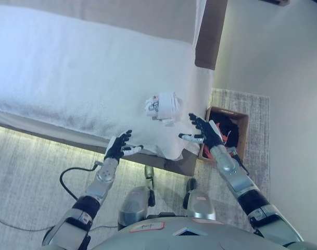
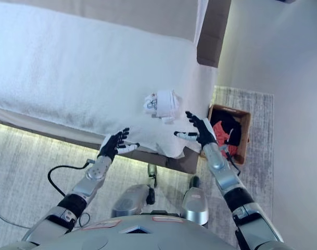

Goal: Put the clothes on the bed into the basket.

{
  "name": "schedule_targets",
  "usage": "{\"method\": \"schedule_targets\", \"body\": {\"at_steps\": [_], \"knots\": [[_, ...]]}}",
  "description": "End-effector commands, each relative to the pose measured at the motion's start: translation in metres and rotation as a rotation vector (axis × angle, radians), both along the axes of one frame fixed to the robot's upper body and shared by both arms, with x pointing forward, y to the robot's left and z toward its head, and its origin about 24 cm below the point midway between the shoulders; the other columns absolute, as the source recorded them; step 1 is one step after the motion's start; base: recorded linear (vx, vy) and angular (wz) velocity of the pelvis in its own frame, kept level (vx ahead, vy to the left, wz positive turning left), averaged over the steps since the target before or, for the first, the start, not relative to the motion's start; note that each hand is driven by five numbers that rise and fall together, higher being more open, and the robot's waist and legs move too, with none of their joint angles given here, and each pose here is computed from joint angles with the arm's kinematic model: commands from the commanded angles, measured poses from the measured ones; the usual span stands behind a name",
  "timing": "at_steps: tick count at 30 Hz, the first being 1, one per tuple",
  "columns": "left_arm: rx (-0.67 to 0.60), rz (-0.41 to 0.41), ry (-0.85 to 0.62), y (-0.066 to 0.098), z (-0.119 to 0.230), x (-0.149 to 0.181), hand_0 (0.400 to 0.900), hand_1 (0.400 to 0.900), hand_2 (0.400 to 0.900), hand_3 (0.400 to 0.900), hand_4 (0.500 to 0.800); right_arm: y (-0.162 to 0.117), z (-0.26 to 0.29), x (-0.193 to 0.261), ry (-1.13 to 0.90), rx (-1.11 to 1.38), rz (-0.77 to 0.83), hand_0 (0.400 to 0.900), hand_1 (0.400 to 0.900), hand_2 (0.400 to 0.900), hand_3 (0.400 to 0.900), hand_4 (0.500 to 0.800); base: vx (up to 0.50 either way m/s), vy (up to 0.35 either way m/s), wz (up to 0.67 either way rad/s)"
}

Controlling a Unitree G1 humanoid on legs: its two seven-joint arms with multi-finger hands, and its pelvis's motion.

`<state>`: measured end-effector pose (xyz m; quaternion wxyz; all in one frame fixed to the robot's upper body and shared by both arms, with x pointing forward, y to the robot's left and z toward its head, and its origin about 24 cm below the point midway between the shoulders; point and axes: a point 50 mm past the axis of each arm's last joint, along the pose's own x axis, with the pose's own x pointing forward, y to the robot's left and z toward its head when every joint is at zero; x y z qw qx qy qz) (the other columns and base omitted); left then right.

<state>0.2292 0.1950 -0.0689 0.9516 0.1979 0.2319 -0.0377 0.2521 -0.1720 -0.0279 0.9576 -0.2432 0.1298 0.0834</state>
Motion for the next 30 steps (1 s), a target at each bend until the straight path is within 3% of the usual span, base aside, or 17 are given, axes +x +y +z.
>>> {"method": "schedule_targets", "body": {"at_steps": [1,5,15,30], "knots": [[-0.035,-0.031,-0.189,-0.014,0.029,0.022,0.900,0.900,0.900,0.900,0.800,-0.003,0.061,0.039,-0.310,-0.105,0.005,0.900,0.900,0.900,0.900,0.800,0.016,-0.069,0.10],[-0.032,-0.048,-0.180,-0.022,0.026,0.023,0.900,0.900,0.900,0.900,0.800,-0.005,0.086,0.055,-0.422,-0.217,-0.002,0.900,0.900,0.900,0.900,0.800,-0.031,-0.038,0.20],[-0.032,-0.104,-0.202,-0.044,0.032,0.038,0.900,0.900,0.900,0.900,0.800,0.034,0.155,0.101,-0.656,-0.277,0.017,0.900,0.900,0.900,0.900,0.800,-0.035,-0.025,0.08],[-0.010,-0.099,-0.265,-0.042,0.052,0.059,0.900,0.900,0.900,0.900,0.800,0.062,0.222,0.147,-0.712,-0.378,0.019,0.900,0.900,0.900,0.900,0.800,-0.005,-0.011,0.01]]}}
